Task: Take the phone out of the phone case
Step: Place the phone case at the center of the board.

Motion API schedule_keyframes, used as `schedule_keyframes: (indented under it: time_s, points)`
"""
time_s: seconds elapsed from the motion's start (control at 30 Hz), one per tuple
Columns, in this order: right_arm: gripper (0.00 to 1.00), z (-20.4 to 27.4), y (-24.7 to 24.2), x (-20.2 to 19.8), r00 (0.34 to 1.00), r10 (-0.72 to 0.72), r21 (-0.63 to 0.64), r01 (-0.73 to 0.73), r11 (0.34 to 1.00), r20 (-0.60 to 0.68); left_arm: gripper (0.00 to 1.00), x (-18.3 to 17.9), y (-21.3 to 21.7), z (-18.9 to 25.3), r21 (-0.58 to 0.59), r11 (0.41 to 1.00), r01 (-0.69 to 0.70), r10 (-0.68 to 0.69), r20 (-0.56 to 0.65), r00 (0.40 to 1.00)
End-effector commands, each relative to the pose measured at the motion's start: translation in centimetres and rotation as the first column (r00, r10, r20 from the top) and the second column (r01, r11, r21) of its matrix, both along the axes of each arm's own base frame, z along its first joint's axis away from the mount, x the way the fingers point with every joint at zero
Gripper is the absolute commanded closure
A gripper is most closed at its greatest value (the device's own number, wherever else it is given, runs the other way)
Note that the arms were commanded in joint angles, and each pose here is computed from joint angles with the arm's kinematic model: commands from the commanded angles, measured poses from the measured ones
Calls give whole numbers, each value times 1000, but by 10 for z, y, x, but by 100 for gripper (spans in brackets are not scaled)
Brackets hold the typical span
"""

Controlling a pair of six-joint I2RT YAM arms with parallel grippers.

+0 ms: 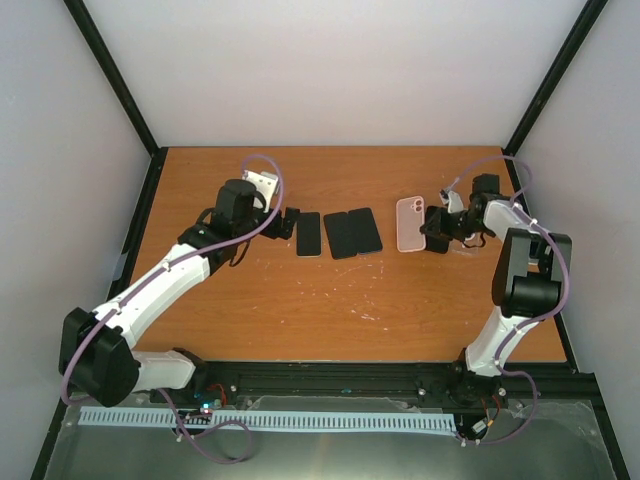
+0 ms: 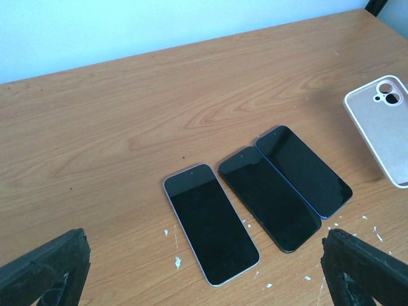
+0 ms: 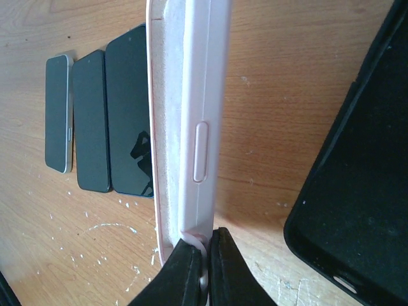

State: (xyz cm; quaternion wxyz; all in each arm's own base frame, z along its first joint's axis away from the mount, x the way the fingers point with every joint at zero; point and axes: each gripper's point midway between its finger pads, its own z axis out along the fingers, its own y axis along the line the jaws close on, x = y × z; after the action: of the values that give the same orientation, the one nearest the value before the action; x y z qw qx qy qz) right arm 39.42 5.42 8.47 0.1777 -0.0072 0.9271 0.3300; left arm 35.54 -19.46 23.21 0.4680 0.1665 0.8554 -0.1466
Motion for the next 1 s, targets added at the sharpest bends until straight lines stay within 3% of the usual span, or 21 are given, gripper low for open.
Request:
schedule_keyframes:
  time_s: [0.0, 0.4, 0.63, 0.97]
  points:
    - [97, 7, 7, 13, 1000, 7, 10, -7, 1000, 31, 0, 1, 2, 17, -37, 999, -8, 9, 49, 999]
    - [97, -6, 9, 26, 1000, -14, -20, 15, 1000, 24, 0, 5, 12, 20, -12, 999, -49, 49, 74, 996]
    - [92, -22, 2, 34, 999, -43, -52, 42, 998, -18, 0, 4, 11, 20, -13, 999, -41, 42, 73, 996]
    - [89, -28, 8, 28, 999, -27, -16, 27, 1000, -38, 1, 3, 10, 21, -19, 999, -36, 37, 72, 997]
